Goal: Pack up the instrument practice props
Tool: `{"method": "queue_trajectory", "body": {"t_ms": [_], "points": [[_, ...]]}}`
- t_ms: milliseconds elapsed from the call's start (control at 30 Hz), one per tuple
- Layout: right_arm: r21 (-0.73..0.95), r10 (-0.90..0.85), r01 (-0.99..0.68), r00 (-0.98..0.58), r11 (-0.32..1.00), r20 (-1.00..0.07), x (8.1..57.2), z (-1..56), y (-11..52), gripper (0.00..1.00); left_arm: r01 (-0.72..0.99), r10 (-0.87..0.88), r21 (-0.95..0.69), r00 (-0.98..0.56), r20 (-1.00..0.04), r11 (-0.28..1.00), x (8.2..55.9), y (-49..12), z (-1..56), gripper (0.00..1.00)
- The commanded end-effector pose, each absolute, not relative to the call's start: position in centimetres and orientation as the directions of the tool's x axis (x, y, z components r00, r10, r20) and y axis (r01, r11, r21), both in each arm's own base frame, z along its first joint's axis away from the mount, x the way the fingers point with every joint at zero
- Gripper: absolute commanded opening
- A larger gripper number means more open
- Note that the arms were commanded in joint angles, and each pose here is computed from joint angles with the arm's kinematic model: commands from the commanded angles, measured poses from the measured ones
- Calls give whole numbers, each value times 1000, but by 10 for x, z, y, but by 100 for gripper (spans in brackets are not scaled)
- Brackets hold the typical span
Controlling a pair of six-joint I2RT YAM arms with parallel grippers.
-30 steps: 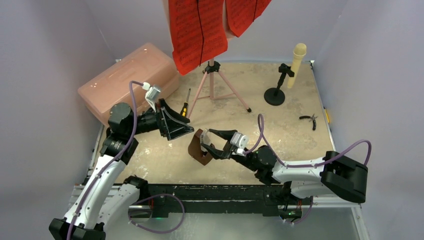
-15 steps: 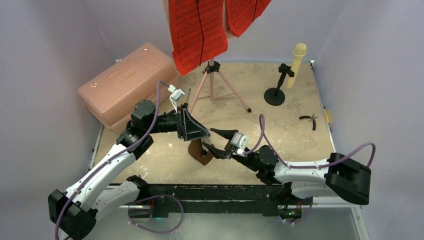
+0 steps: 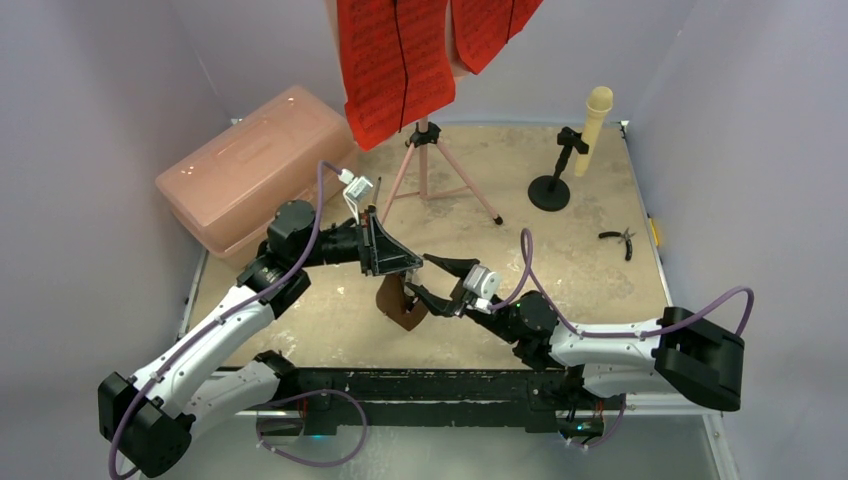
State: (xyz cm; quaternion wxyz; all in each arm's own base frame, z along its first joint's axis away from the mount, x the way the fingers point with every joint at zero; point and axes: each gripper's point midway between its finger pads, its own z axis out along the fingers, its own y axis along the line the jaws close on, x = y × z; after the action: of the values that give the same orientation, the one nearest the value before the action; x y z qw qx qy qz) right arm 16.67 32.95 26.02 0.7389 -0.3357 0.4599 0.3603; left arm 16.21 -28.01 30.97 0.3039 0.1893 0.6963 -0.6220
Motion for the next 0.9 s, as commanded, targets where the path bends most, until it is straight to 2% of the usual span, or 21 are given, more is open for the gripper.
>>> {"method": "queue_trajectory", "body": {"t_ms": [0, 100, 267, 500, 667, 867], "points": [[-170, 233, -822, 342, 543, -910, 170, 270, 326, 27, 673, -137, -728, -715, -685, 126, 162, -283, 325, 10], [-170, 233, -822, 342, 543, -910, 169, 272, 325, 30, 664, -145, -739, -724, -674, 117, 162, -284, 324, 0], [-174, 224, -812, 348, 557, -910, 171, 274, 321, 39, 647, -159, -755, -739, -655, 102, 162, -287, 321, 0], [-165, 206, -805, 334, 570, -920, 174, 271, 319, 59, 629, -166, -770, -752, -638, 107, 164, -293, 312, 0], [-162, 195, -801, 328, 577, -924, 176, 270, 319, 68, 619, -171, -778, -760, -628, 105, 164, -296, 309, 0], [-162, 187, -797, 325, 582, -927, 177, 271, 318, 73, 610, -167, -784, -767, -620, 112, 164, -299, 304, 0]]}}
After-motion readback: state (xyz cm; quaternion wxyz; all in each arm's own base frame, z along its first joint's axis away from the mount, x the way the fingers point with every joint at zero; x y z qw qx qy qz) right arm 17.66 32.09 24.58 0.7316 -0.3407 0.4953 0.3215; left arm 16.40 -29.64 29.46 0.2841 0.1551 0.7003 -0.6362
